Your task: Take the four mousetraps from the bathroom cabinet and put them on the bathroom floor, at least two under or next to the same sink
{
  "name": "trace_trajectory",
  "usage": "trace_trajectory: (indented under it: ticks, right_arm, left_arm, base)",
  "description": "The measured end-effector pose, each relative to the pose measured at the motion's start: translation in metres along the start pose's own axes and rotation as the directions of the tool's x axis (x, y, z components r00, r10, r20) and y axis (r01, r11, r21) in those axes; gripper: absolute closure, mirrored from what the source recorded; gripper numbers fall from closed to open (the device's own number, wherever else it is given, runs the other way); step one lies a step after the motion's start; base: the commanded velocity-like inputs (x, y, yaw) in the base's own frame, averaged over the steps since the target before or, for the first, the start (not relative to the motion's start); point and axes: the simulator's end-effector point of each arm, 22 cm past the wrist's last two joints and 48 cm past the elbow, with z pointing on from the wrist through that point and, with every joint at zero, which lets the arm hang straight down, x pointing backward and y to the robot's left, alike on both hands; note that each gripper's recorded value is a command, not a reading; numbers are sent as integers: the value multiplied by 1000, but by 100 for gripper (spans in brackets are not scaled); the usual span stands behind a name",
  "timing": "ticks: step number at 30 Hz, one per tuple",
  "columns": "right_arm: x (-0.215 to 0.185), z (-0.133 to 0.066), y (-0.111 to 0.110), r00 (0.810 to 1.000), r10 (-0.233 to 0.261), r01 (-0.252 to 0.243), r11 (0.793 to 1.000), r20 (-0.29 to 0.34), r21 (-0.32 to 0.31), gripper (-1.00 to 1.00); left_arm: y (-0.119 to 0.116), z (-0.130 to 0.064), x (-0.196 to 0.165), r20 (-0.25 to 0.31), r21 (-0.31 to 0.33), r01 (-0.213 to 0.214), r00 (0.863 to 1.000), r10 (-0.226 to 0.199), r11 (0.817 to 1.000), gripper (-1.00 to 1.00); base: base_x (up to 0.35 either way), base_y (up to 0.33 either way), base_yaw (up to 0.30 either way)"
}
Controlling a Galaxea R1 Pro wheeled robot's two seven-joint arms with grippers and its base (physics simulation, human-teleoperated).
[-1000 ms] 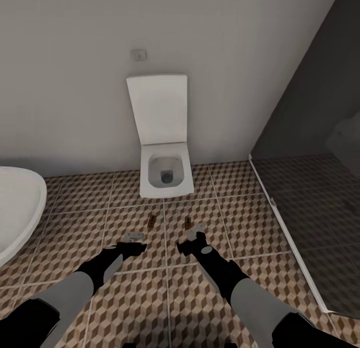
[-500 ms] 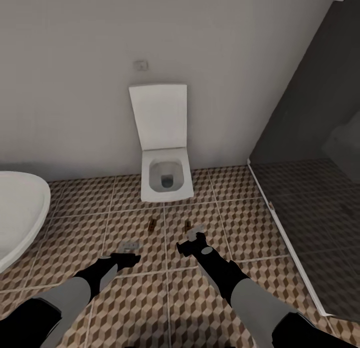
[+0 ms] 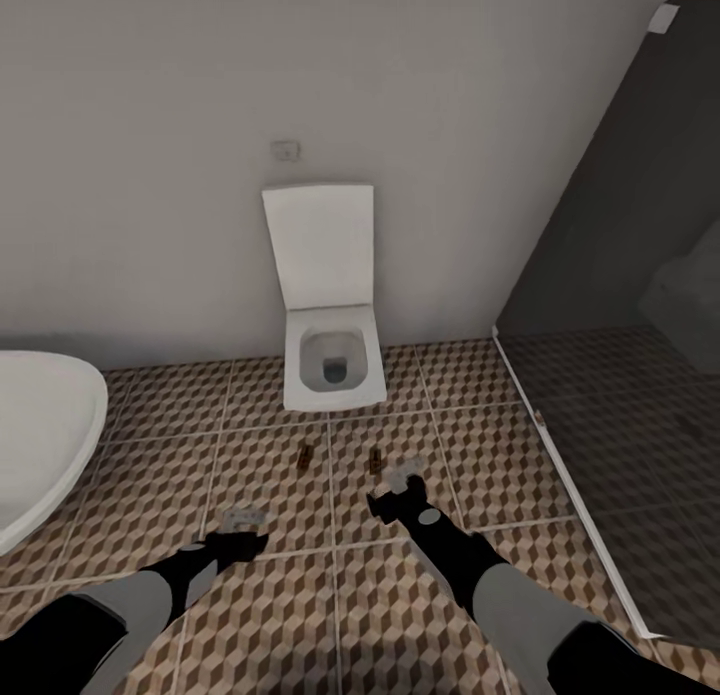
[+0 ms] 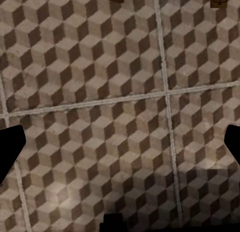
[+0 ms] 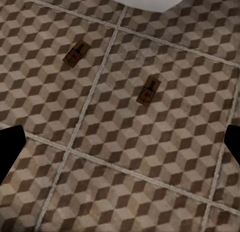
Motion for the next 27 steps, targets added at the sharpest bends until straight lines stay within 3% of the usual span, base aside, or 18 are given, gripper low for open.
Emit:
trace_trajectory:
  ticks: [17,27]
  right_arm:
    - [32,-28,-9,1000,-9,9,1000,-20,23,-100]
    - [38,-49,-13,999,-9,7,999,45,39,-100]
  left_arm:
    - [3,-29,-4,29,-11,-2,1000,2,1000,-100]
    - [5,-47,-14,134,-21,-16,991,19,1000,-100]
  base:
    - [0,0,0]
    - [0,0,0]
